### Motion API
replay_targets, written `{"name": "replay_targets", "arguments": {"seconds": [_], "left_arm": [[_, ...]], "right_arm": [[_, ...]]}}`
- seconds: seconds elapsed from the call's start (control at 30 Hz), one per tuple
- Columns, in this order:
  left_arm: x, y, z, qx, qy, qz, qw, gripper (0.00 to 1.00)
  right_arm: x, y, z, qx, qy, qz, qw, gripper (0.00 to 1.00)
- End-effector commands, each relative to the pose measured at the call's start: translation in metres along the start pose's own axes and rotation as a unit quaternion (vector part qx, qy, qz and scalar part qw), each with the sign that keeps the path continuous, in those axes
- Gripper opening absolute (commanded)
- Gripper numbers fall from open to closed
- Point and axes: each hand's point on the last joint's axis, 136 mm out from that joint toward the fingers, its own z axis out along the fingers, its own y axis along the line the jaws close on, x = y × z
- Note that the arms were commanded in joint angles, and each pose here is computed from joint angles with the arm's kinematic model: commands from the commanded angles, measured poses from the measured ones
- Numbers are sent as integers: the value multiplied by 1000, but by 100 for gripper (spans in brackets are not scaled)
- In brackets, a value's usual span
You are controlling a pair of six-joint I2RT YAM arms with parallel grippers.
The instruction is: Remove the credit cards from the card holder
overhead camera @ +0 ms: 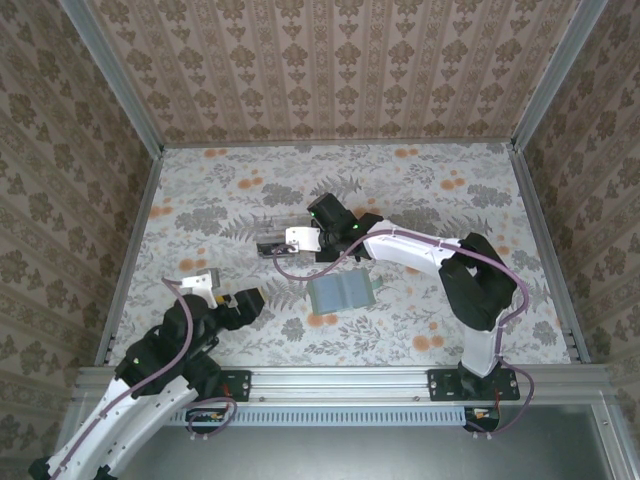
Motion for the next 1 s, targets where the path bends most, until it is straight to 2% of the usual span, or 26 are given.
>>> {"name": "replay_targets", "arguments": {"seconds": [0.0, 0.07, 0.17, 0.27, 0.33, 0.77, 0.97], "left_arm": [[0, 7, 1, -12, -5, -7, 1000, 100], [0, 7, 1, -12, -6, -6, 1000, 100], [1, 6, 2, -11, -5, -6, 1000, 100], [1, 6, 3, -11, -5, -7, 1000, 100], [1, 6, 3, -11, -4, -7, 1000, 100], [0, 4, 3, -9, -4, -6, 1000, 100], [-1, 3, 3, -6, -4, -4, 1000, 100]], "right_arm": [[4, 4, 6, -9, -1, 15, 1000, 2], [6, 3, 6, -6, 2, 17, 1000, 4], [10, 0, 5, 0, 5, 22, 1000, 14], [10, -4, 4, 7, 5, 24, 1000, 15], [10, -8, 4, 15, 6, 26, 1000, 20], [14, -24, 10, 51, 25, 40, 998, 23], [1, -34, -9, 69, -10, 71, 995, 26]]}}
